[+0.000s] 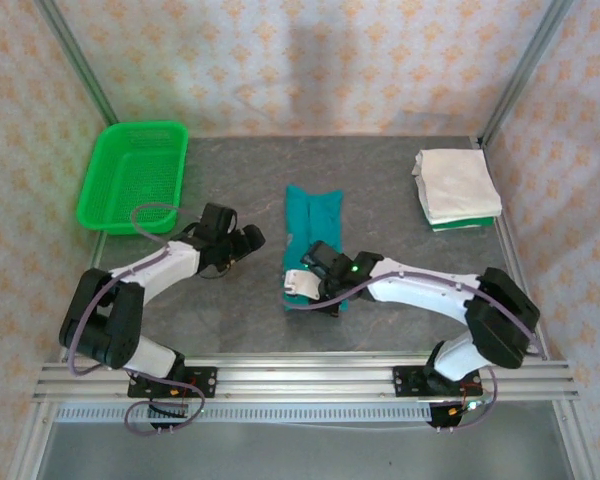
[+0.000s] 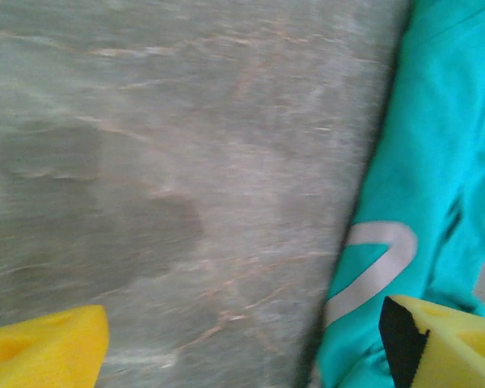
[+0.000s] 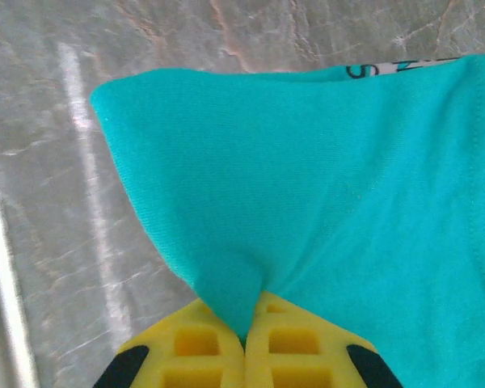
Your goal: Fold and stack the t-shirts
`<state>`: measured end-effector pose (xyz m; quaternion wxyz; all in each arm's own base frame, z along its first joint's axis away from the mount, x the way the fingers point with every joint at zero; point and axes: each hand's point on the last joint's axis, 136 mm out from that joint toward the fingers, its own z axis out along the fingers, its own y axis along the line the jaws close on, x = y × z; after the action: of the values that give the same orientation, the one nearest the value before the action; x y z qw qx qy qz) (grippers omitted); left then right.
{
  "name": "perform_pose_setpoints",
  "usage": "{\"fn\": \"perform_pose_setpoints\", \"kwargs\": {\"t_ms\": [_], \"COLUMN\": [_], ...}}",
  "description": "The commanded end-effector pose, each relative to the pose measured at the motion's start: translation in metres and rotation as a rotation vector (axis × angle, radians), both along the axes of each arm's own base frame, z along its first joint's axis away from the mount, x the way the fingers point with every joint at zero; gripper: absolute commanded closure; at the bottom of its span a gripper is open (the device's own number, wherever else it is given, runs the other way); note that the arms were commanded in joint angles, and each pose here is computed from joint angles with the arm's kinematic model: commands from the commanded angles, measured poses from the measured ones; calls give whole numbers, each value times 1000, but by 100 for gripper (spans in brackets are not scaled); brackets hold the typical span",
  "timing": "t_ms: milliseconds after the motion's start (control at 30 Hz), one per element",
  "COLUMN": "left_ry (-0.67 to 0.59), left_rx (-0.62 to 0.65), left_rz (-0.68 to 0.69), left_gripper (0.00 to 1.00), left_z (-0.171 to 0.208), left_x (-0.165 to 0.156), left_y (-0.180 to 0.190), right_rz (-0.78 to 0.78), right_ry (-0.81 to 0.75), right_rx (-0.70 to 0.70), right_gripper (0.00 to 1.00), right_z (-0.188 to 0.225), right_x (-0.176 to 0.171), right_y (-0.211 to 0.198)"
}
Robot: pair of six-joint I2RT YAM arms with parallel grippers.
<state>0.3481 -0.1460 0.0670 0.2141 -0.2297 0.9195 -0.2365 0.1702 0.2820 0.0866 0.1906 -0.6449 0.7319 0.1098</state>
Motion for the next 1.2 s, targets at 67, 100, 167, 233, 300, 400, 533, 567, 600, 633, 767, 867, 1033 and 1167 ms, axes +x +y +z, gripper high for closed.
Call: {"fn": "perform_pose_setpoints", "kwargs": {"t_ms": [67, 100, 167, 233, 300, 400, 533, 567, 600, 633, 767, 867, 1033, 1167], "left_ry": [-89, -88, -80, -68, -48, -30, 9, 15, 21, 23, 21, 31, 54, 40], "left_rx": [-87, -91, -103, -119, -131, -163, -162, -157, -151, -144, -119, -110, -111, -127], "left_rz": [-76, -87, -101, -110, -120, -132, -131, -130, -127, -126, -114, -110, -98, -100], "left_gripper": [22, 26, 32, 43, 54, 69, 81, 80, 80, 78, 65, 60, 74, 65], "left_z": [25, 24, 19, 12, 4, -4, -20, -22, -24, -25, -29, -33, -41, -38], "left_x": [36, 41, 51, 62, 69, 77, 76, 74, 72, 71, 65, 62, 59, 59], "left_y": [-49, -56, -67, -76, -83, -93, -95, -94, -92, -90, -83, -81, -79, -81], "right_rz": [-6, -6, -5, -5, -11, -23, -26, -26, -26, -29, -37, -40, -44, -42], "right_ry": [56, 49, 33, 20, 4, -28, -42, -43, -47, -48, -54, -60, -92, -86], "right_rx": [40, 47, 62, 67, 67, 56, 63, 64, 65, 63, 46, 47, 72, 74], "right_gripper": [100, 100, 100, 100, 100, 100, 100, 100, 100, 100, 100, 100, 100, 100], "right_z": [22, 25, 32, 36, 38, 40, 43, 43, 44, 43, 41, 42, 51, 53], "right_x": [-21, -22, -21, -19, -16, -10, -6, -6, -5, -5, 0, 3, 15, 22], "right_y": [-11, -12, -12, -12, -12, -13, -12, -11, -11, -11, -13, -13, -10, -7]}}
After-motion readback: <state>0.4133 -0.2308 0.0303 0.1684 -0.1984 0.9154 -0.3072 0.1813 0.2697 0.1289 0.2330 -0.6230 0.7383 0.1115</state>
